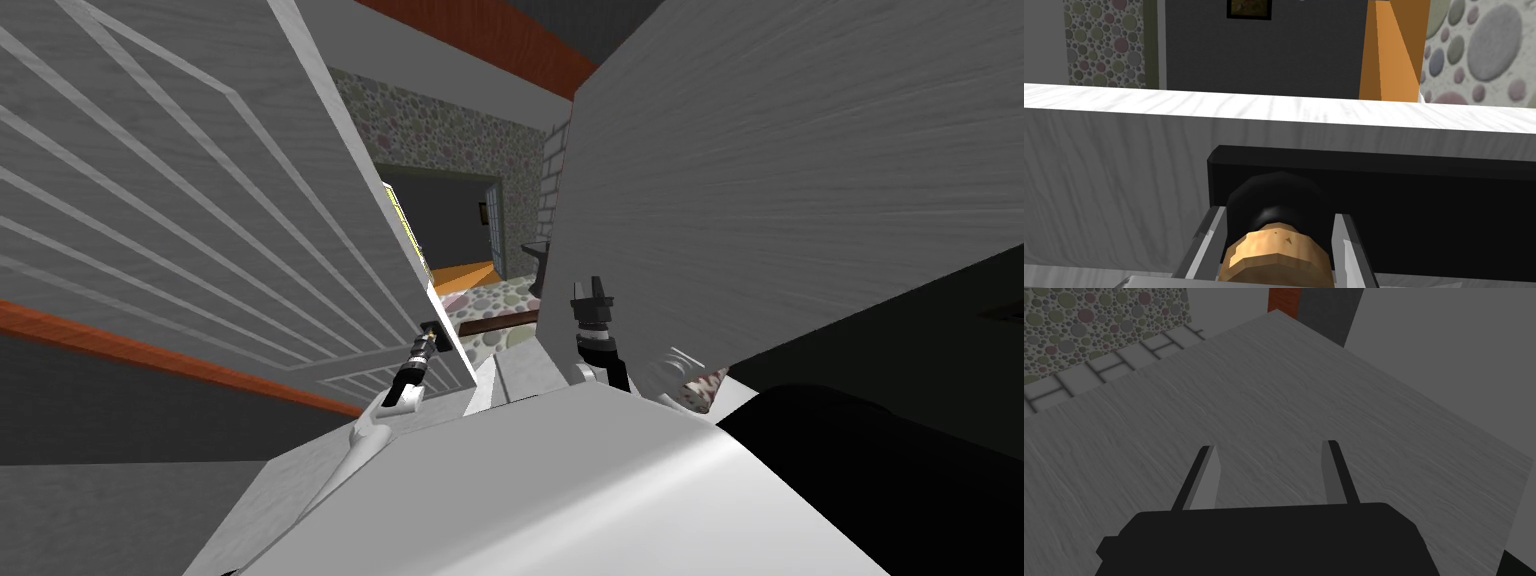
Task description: Pull the door open
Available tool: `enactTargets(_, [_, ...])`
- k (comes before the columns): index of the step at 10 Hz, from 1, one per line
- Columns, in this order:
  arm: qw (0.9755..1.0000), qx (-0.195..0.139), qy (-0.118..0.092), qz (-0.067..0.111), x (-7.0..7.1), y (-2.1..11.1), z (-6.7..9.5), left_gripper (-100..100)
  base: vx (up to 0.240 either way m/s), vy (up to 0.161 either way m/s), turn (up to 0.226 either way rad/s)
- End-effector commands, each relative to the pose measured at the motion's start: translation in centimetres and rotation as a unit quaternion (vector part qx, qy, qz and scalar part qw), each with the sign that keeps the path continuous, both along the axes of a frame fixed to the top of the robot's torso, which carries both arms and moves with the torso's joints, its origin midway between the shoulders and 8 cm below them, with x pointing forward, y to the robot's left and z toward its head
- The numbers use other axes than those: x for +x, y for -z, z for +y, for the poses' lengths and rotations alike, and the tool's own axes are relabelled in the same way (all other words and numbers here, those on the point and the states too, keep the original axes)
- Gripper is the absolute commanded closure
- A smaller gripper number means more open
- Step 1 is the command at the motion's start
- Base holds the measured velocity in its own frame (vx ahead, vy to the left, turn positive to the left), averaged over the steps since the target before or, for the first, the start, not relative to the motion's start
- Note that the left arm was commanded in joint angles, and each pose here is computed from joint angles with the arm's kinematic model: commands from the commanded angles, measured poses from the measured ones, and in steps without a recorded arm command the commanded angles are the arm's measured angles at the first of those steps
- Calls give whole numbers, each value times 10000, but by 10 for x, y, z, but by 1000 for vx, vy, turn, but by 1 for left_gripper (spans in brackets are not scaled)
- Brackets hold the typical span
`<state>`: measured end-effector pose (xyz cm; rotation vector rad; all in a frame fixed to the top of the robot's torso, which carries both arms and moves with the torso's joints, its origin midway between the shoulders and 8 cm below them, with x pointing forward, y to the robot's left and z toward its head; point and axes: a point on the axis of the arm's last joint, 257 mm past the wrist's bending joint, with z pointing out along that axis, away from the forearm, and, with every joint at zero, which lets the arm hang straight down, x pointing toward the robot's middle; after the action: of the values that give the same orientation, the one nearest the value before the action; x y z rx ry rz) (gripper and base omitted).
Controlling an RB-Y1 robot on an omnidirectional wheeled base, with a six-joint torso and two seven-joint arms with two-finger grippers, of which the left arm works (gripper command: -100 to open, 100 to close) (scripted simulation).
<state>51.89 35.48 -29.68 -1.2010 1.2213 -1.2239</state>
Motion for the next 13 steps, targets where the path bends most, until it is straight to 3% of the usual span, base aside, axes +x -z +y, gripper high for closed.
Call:
enactTargets(1, [10000,0,0,0,0,0,0,100,-100,25,-37])
enactTargets(8, [9986,10,528,0,-28,-1,-7,100,-229,112,-132])
enactTargets(10, [9984,8,558,16,-29,1,-11,100,-181,66,-61])
enactTargets(13, [9968,20,805,9,-47,2,-9,100,-175,104,-120])
